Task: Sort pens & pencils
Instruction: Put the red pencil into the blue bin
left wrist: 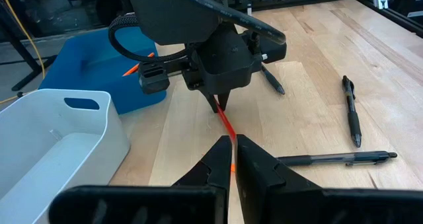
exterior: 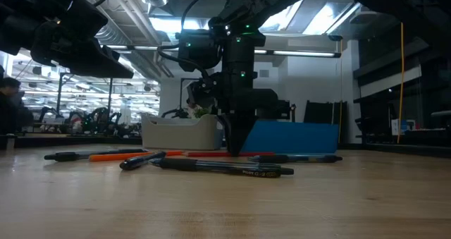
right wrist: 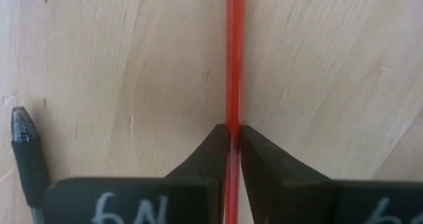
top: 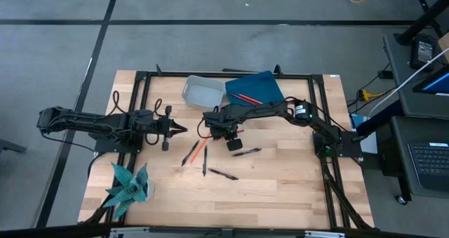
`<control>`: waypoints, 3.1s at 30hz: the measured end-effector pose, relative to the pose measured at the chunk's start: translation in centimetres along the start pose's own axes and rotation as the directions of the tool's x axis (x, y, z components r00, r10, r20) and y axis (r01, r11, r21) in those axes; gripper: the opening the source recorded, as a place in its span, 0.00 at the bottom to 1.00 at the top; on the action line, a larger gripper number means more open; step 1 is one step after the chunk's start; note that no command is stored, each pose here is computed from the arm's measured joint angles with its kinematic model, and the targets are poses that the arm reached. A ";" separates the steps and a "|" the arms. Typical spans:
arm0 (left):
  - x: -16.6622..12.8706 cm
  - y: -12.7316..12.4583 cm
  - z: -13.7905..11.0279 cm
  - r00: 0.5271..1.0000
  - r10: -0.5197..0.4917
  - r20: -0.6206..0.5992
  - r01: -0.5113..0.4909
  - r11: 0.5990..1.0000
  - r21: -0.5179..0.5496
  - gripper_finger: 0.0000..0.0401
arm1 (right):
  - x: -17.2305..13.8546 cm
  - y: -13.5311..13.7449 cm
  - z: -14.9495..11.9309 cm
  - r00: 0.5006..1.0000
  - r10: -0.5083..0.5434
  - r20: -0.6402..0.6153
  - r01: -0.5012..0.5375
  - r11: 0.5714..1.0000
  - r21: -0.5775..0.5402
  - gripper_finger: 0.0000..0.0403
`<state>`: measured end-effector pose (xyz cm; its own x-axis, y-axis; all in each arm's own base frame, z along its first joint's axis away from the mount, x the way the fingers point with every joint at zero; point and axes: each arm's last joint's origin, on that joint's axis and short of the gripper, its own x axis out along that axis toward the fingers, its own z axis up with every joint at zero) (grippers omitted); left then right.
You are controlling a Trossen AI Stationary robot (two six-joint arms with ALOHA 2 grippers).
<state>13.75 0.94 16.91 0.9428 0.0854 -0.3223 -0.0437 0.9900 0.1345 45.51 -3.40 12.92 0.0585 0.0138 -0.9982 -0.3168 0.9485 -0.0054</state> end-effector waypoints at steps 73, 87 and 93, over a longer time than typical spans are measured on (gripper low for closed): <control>0.0 0.0 0.0 1.000 0.000 0.000 0.000 1.000 0.000 0.03 | -3.9 -0.4 0.4 0.998 -0.037 -0.043 0.037 0.999 0.006 0.10; 0.0 0.0 0.0 1.000 0.000 0.000 0.000 1.000 0.007 0.03 | -7.3 -1.4 0.2 0.987 -0.133 -0.094 0.137 0.990 0.042 0.10; 0.0 0.0 0.0 1.000 0.000 0.000 0.000 1.000 0.008 0.03 | -8.3 -1.5 0.2 0.983 -0.157 -0.098 0.161 0.986 0.041 0.10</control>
<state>13.75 0.94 16.91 0.9427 0.0858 -0.3223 -0.0416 0.9890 0.1417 45.67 -4.89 21.22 0.0143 -0.1660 -0.9860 -0.2639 0.9505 -0.1638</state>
